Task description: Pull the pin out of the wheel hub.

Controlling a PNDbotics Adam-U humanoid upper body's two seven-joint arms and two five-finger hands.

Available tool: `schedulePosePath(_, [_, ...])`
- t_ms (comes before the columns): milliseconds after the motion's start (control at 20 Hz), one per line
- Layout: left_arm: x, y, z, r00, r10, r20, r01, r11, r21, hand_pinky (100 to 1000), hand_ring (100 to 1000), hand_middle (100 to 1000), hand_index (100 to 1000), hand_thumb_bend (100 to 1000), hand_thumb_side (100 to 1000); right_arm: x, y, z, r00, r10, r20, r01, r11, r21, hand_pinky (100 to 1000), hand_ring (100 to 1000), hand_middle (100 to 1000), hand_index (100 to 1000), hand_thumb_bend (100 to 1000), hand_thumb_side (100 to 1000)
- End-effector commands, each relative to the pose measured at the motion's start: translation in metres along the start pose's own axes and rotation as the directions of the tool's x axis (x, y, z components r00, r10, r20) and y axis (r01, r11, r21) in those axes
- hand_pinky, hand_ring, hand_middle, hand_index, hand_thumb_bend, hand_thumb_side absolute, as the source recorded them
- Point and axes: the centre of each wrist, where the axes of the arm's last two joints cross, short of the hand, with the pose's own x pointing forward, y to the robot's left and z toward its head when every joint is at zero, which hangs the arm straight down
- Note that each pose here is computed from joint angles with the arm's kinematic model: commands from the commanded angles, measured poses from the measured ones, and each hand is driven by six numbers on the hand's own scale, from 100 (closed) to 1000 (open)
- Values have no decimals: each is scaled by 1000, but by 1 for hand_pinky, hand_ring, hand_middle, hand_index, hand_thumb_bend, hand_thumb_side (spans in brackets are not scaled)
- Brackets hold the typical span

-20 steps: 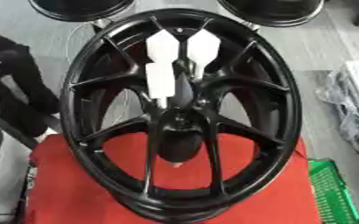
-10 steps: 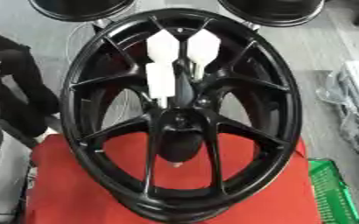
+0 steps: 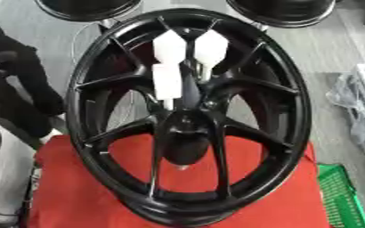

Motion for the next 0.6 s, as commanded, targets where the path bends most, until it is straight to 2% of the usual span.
schedulePosePath(50, [9,-3,-3,999,4,32,-3,1000,-21,569,914,798,654,348,651,29,10,-7,987,-138,84,134,990,53,737,693,717,794,100,310])
schedulePosePath(200, [9,-5,-2,1000,10,29,-9,1000,-26,569,914,798,654,348,652,45,32,-11,944,-312,104,298,945,134,738,682,709,789,100,328])
schedulePosePath(250, [9,-5,-2,1000,12,28,-11,1000,-27,569,914,799,654,348,651,51,40,-12,920,-377,109,359,921,155,729,668,697,779,100,296])
schedulePosePath(400, [9,-8,-2,999,22,30,-21,999,-28,569,914,799,654,349,649,67,61,-14,847,-518,120,494,849,185,719,657,686,772,100,316])
schedulePosePath(500, [10,-9,-2,999,29,31,-28,999,-28,569,915,799,654,349,649,74,72,-14,810,-576,113,549,811,201,725,667,696,778,100,341])
schedulePosePath(600, [10,-10,-3,999,32,32,-31,999,-29,569,915,800,654,349,649,78,81,-13,785,-609,108,580,786,215,733,680,709,785,100,363])
